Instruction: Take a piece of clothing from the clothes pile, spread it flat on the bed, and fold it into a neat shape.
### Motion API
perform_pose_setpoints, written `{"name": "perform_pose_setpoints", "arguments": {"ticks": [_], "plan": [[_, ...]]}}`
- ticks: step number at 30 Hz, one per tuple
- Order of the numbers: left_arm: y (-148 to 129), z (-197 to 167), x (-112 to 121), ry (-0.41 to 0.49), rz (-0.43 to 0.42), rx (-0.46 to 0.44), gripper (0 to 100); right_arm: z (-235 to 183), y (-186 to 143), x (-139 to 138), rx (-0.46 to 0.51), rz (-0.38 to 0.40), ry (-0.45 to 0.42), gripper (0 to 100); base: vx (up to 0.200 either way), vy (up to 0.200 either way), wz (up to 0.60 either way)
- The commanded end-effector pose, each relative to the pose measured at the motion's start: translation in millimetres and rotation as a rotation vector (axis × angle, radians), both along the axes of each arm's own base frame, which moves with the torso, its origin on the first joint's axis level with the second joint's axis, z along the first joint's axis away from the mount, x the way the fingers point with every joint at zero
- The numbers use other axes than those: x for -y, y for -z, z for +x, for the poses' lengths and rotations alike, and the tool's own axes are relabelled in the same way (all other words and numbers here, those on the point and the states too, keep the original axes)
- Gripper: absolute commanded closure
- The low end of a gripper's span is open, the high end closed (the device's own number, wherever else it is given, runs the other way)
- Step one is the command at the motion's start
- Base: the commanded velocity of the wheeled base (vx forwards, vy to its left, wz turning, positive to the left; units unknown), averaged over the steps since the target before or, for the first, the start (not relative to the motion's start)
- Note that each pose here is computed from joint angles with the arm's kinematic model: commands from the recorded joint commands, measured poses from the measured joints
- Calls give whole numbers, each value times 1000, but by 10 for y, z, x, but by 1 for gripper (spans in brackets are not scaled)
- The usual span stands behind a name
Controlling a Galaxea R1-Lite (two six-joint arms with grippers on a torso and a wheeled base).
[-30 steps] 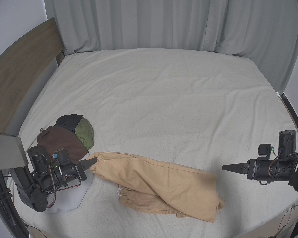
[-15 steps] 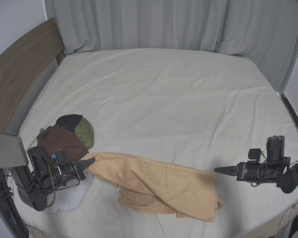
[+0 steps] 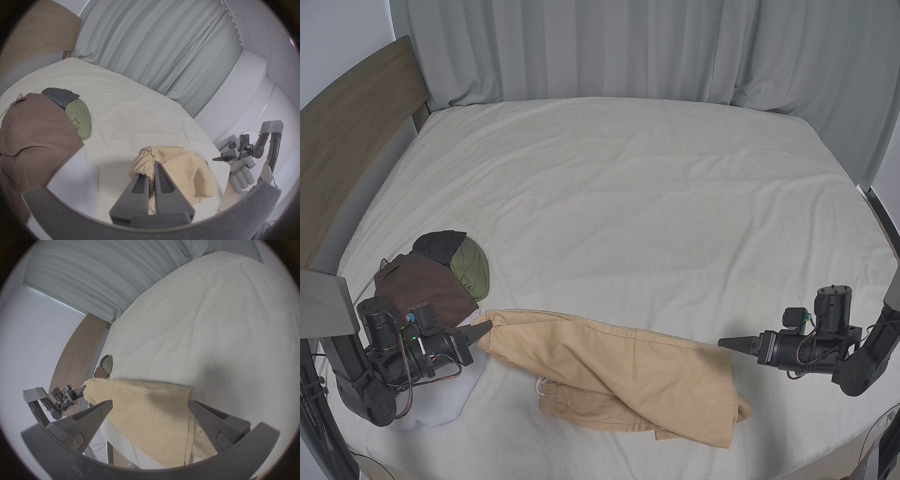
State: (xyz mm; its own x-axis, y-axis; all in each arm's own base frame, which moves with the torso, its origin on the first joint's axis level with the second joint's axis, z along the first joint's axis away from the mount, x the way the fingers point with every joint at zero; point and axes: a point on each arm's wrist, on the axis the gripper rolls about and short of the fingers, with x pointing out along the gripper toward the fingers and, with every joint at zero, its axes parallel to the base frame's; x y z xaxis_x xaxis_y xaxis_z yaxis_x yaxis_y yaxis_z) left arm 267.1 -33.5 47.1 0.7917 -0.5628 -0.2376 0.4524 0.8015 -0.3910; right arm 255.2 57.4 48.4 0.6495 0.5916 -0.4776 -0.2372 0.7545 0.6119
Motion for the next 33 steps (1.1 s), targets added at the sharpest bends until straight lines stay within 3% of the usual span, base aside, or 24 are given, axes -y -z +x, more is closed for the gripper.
{"name": "perform_pose_setpoints", "arguments": {"ticks": [1,17,33], "plan": [[-1,-4,11,5,1,2,100,42,201,-7,-61,1,10,0,0,0,0],[3,-3,11,5,1,0,100,137,363,-28,-56,7,13,0,0,0,0],[3,-3,11,6,2,1,100,136,379,-139,-11,77,-5,0,0,0,0]]}}
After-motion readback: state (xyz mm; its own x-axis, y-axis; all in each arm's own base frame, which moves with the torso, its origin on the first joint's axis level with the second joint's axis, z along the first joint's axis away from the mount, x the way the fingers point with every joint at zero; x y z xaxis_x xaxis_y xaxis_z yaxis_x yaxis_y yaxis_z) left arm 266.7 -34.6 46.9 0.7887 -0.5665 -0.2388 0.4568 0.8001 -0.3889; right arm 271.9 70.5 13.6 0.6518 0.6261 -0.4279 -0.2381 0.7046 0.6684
